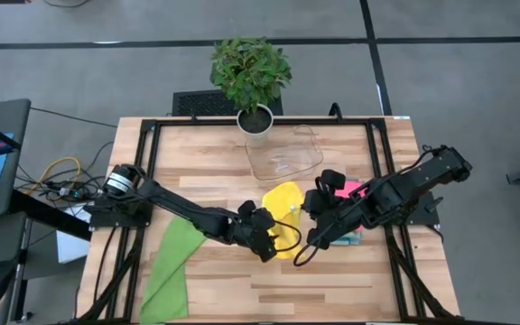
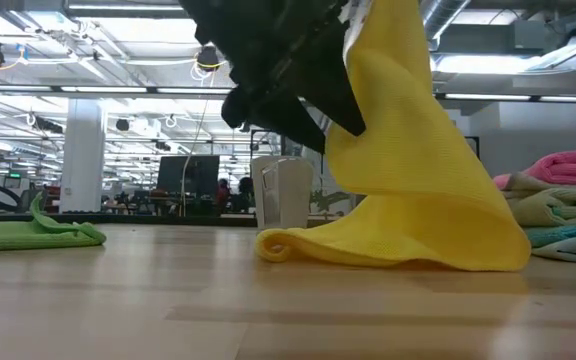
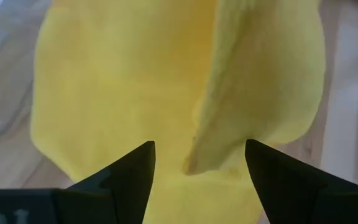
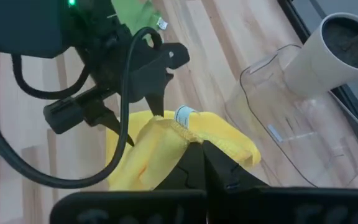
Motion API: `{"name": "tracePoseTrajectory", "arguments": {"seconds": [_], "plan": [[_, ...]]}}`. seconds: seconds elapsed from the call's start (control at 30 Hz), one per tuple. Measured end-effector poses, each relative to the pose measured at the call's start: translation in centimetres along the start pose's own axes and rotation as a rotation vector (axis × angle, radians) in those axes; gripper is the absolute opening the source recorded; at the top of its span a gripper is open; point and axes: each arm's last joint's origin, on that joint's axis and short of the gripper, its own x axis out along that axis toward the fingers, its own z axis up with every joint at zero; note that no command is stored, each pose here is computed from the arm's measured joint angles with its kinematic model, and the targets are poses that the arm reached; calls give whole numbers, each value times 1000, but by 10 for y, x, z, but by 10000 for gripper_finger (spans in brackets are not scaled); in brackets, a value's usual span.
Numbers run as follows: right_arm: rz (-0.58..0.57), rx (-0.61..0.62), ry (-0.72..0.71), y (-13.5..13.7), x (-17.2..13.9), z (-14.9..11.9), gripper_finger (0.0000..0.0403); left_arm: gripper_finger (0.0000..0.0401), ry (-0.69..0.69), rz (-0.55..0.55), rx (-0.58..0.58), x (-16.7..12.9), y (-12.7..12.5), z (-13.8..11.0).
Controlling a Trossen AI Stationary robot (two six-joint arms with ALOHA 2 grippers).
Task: Fold microfiber towels
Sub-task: Fold the yellow microfiber cloth
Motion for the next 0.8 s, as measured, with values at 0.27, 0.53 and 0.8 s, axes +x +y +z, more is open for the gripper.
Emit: {"name": "tracePoseTrajectory", "arguments": {"seconds": [0.27,0.53,0.8], "plan": [[1,0,1,0,0,0,6,219,38,-34,-57,12,14,-8],[1,-2,2,0,0,0,6,84,-22,-66,-52,14,15,1],[-1,-10,7,1,-1,-2,7,7,37,-132,-163,4,4,6]]}}
